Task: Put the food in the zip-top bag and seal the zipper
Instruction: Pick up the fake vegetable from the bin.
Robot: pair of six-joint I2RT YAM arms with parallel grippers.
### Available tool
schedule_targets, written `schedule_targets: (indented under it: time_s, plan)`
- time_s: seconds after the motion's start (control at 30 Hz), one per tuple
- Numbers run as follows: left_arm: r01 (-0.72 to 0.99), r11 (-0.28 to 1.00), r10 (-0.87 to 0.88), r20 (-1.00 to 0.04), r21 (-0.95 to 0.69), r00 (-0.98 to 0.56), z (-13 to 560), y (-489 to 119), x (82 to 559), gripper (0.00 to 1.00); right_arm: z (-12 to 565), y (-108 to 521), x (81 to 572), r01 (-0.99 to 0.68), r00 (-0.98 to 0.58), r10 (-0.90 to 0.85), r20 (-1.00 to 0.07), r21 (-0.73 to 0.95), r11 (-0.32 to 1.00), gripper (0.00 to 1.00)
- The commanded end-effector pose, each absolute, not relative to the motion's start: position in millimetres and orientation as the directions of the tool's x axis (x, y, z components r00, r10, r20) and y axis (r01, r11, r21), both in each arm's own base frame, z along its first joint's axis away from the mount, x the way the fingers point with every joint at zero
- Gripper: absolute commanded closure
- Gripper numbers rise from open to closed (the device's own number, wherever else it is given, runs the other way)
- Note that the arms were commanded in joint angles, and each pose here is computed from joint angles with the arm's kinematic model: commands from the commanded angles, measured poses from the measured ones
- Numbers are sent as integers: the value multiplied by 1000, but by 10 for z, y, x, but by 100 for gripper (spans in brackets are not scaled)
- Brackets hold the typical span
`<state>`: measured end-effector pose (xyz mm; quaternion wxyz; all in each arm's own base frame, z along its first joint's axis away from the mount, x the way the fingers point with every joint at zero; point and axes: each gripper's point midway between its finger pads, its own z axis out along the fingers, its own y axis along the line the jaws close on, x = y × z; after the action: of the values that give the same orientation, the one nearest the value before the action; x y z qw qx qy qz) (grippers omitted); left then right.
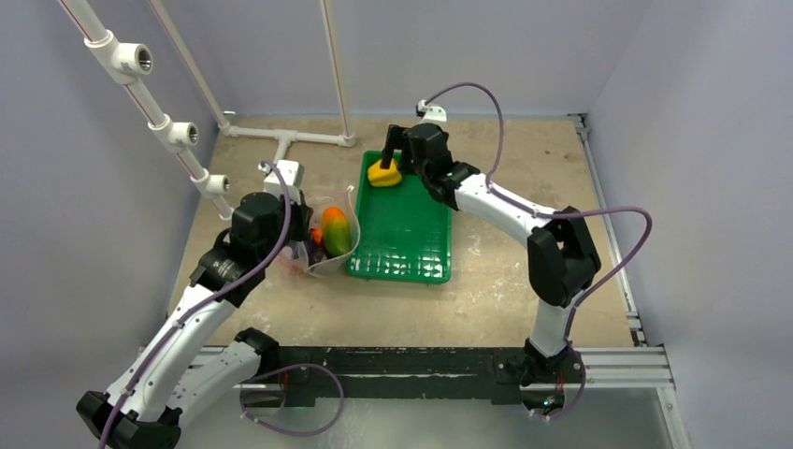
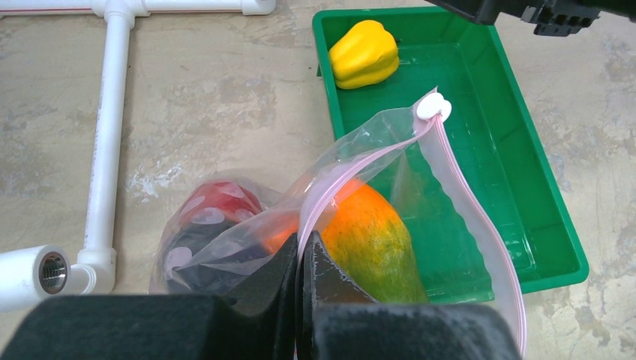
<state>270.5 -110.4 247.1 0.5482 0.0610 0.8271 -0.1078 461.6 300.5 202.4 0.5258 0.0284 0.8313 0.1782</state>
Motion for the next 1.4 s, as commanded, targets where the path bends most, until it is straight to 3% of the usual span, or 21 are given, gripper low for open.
schedule_targets:
  time_s: [0.0, 0.7, 1.37]
  plan:
    - [222, 966, -43, -934, -130, -356, 2576, -1115, 2710, 100, 2260, 3050, 4731, -81, -392, 420, -819, 485, 871, 1]
    - [235, 962, -53, -939, -139, -339, 2631, -1120, 2675, 100, 1533, 3305, 4870, 159, -458, 729, -509, 759, 631, 1]
    - [239, 961, -52, -939, -140, -341, 2631, -1129, 2679, 100, 875, 3291, 5042, 279, -472, 778, -414, 768, 577, 1]
